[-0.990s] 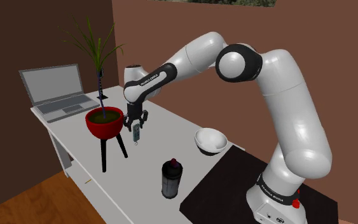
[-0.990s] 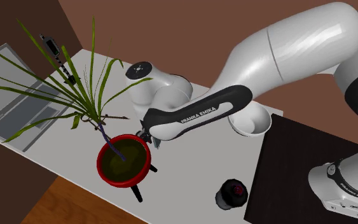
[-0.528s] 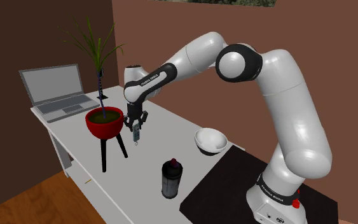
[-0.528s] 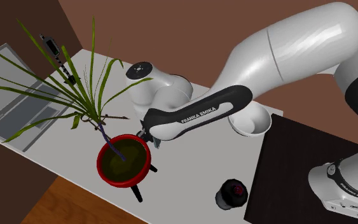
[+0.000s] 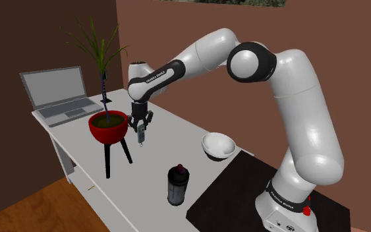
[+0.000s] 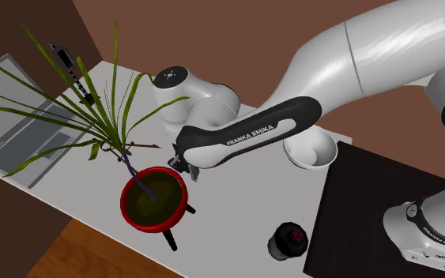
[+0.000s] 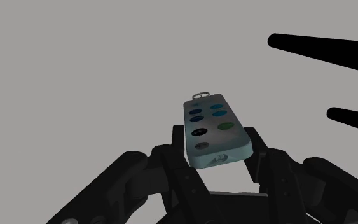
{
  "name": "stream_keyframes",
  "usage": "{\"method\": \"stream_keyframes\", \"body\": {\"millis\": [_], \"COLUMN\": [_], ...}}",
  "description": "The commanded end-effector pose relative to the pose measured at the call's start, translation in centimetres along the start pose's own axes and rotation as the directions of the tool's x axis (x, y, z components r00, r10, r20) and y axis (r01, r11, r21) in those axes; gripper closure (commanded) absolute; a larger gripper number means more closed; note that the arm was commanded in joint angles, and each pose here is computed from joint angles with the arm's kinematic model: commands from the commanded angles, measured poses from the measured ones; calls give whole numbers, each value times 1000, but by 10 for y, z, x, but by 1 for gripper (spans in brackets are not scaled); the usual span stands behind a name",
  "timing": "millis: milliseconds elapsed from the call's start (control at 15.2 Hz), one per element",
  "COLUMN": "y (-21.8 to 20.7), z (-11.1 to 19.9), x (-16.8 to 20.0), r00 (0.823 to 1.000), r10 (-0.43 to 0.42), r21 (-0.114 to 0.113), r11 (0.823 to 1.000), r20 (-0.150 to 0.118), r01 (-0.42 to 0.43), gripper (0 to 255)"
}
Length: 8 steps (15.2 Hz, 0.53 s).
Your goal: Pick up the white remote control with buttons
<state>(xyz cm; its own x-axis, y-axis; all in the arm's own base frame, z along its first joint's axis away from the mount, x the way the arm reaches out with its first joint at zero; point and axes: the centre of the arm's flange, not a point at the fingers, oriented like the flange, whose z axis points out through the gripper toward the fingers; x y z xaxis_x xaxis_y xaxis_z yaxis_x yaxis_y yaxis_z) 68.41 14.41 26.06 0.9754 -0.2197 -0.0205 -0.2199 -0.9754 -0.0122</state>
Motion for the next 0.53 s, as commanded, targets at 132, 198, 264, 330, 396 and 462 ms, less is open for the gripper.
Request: {"method": "stream_keyframes", "body": {"millis": [132, 198, 264, 330, 396, 462], "y": [0, -1, -1, -1, -1, -1], "z": [-22, -27, -33, -38, -43, -48], "x": [0, -1, -1, -1, -1, -1], "r00": [1000, 1000, 1000, 1000, 1000, 1000], "r10": [0, 0, 0, 0, 0, 0], "r21": [0, 0, 0, 0, 0, 0], "r11": [1000, 1000, 1000, 1000, 1000, 1000], "r20": [0, 0, 0, 0, 0, 0], "r01": [0, 0, 0, 0, 0, 0], "gripper": [255, 255, 255, 255, 255, 255]}}
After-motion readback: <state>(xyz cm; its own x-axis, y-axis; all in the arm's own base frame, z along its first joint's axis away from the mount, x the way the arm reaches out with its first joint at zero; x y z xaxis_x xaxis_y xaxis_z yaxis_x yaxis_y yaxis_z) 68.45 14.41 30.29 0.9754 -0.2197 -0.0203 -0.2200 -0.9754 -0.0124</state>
